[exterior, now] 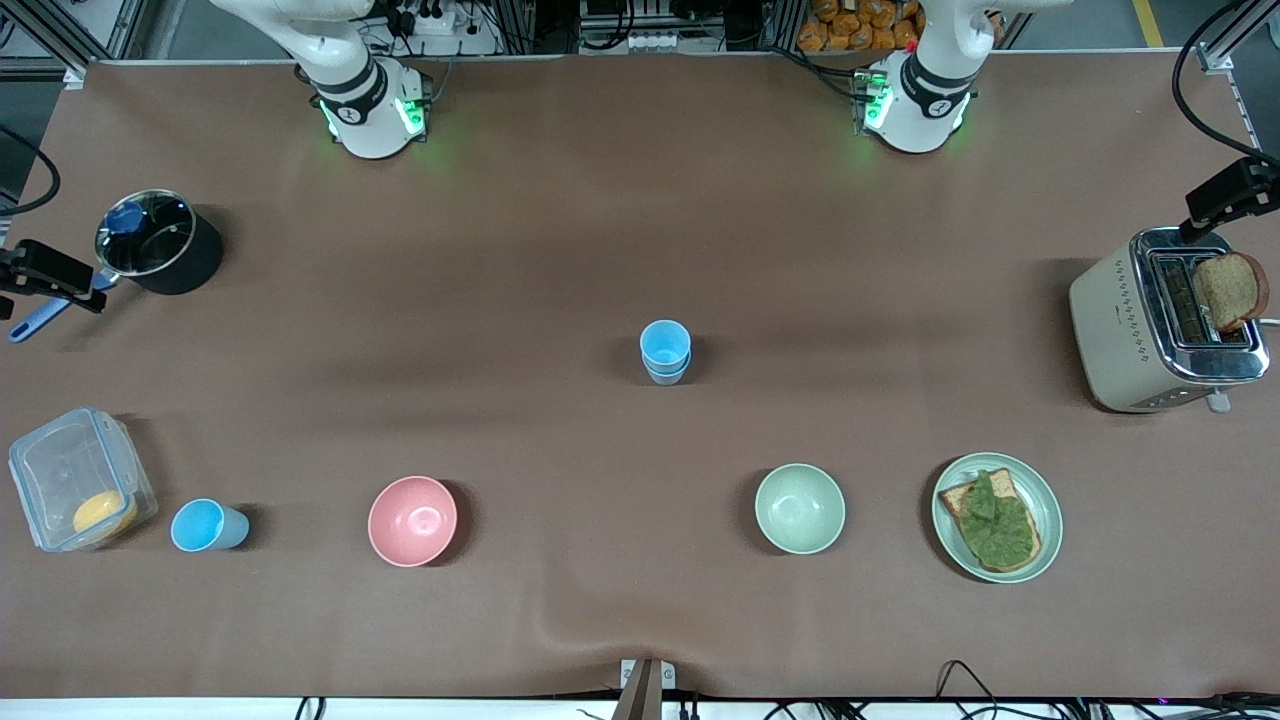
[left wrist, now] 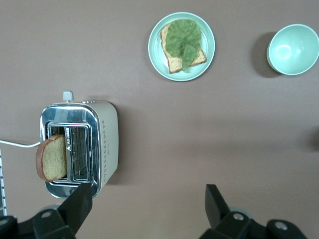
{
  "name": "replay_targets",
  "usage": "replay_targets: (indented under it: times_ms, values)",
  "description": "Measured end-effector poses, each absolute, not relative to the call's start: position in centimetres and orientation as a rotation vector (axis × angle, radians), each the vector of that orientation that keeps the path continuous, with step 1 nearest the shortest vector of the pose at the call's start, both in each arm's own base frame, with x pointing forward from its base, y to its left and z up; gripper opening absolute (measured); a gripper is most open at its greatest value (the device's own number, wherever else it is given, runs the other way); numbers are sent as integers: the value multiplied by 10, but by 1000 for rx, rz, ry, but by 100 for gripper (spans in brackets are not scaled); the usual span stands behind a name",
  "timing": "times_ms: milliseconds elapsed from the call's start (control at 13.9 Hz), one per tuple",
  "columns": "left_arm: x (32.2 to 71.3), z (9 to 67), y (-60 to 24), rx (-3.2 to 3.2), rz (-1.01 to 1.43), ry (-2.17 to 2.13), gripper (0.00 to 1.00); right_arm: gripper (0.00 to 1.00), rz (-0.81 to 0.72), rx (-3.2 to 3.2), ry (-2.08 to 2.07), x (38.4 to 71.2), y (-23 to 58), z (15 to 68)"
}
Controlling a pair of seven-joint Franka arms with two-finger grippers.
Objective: Stack blue cups with both arms
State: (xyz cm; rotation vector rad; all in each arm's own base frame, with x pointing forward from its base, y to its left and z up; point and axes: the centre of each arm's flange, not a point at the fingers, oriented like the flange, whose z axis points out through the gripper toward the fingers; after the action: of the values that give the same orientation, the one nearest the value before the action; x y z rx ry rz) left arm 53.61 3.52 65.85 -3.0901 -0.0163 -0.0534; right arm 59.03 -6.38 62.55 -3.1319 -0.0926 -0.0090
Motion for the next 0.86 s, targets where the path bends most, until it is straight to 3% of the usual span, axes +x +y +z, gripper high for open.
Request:
replay_targets:
  times_ms: [864]
  values:
    - [562,624,-6,-3118,-9,-20,100,100,-19,-3133,-91,596,-65,619]
